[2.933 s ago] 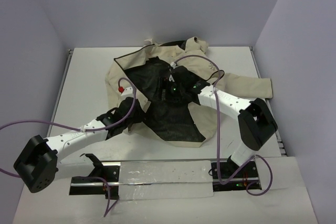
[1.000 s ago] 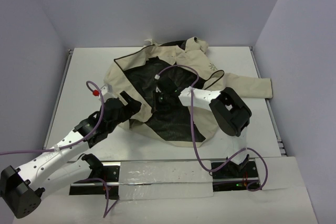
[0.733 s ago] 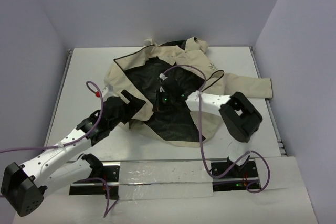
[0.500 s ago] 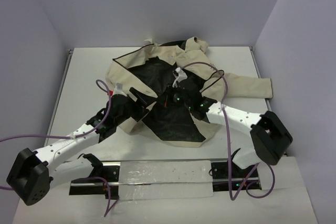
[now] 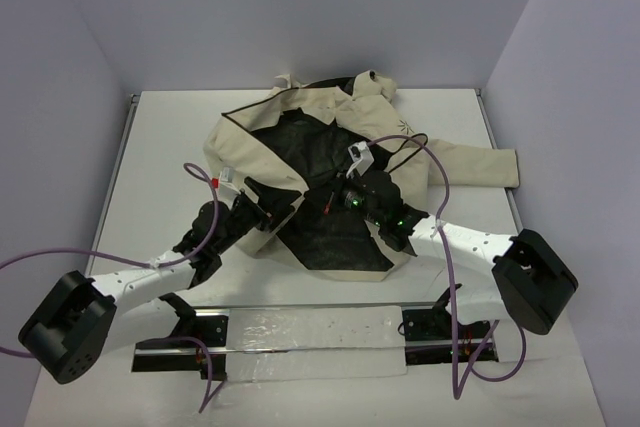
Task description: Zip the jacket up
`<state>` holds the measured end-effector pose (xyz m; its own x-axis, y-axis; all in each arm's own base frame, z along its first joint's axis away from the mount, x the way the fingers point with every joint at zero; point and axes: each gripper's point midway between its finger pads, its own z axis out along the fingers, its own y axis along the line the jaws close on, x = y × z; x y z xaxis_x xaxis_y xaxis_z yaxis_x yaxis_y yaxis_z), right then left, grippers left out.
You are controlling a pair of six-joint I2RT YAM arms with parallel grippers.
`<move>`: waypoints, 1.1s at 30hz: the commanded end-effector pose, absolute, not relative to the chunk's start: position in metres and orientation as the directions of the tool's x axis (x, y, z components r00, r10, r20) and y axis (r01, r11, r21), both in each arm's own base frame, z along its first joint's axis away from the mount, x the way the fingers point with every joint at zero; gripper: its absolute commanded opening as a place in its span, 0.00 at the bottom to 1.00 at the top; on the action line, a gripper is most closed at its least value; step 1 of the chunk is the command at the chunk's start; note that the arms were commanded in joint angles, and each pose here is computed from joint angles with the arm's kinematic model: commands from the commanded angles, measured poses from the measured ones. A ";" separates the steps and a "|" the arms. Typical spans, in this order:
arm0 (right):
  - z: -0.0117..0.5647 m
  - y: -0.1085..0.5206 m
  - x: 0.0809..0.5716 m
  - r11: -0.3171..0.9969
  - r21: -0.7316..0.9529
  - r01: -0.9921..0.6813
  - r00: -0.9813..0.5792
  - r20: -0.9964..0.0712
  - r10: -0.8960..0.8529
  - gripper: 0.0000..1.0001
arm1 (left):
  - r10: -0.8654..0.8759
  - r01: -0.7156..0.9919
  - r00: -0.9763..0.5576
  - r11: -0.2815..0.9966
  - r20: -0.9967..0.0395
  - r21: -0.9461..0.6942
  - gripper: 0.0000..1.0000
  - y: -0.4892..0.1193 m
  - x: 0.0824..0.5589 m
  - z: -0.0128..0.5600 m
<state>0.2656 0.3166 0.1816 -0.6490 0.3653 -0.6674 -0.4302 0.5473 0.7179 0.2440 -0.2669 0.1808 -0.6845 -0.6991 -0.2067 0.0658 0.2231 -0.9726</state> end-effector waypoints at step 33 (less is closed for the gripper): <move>0.212 0.338 0.253 0.348 0.795 -0.497 -0.691 -0.605 0.396 0.00 | -0.711 0.427 -0.608 0.082 -0.354 -0.900 0.65 -0.264 0.245 0.249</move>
<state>0.2536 0.3382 0.2064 -0.7027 0.3862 -0.5976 -0.4751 0.3705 0.7981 0.2441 -0.2761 0.2160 -0.6728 -0.6592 -0.3358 0.3334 0.1351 -0.9331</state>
